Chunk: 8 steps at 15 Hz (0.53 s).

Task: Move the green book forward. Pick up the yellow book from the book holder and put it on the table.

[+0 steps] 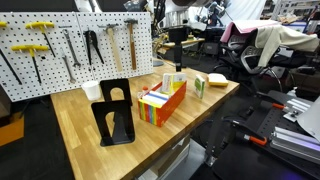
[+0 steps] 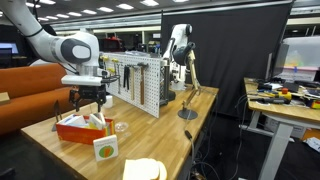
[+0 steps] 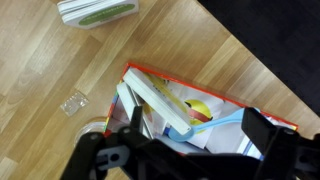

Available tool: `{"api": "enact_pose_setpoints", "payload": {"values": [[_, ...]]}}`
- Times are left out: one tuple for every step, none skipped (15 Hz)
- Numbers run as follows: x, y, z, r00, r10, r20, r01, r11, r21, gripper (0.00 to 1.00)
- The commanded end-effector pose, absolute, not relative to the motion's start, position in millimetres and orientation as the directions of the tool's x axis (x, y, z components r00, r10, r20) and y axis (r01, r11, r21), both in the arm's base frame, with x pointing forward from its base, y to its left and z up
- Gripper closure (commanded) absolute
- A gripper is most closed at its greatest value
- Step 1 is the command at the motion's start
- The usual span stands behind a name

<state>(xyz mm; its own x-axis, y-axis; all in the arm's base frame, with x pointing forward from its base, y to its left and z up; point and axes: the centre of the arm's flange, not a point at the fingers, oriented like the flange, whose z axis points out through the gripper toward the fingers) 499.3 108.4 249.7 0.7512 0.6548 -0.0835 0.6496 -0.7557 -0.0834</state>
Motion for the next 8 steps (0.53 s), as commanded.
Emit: {"api": "enact_pose_setpoints", "payload": {"values": [[499, 108, 250, 0.751, 0.655, -0.082, 0.650, -0.756, -0.083, 0.00], [499, 109, 251, 0.751, 0.655, -0.082, 0.650, -0.756, -0.082, 0.00], [499, 109, 251, 0.751, 0.655, -0.082, 0.649, -0.756, -0.082, 0.00], [501, 107, 247, 0.733, 0.676, -0.075, 0.668, -0.736, -0.106, 0.00], [501, 107, 245, 0.709, 0.701, -0.078, 0.692, -0.712, -0.120, 0.00], [502, 109, 242, 0.670, 0.738, -0.078, 0.726, -0.674, -0.140, 0.00], [501, 110, 239, 0.643, 0.762, -0.078, 0.748, -0.646, -0.149, 0.00], [502, 113, 236, 0.610, 0.788, -0.081, 0.773, -0.614, -0.156, 0.00]]}}
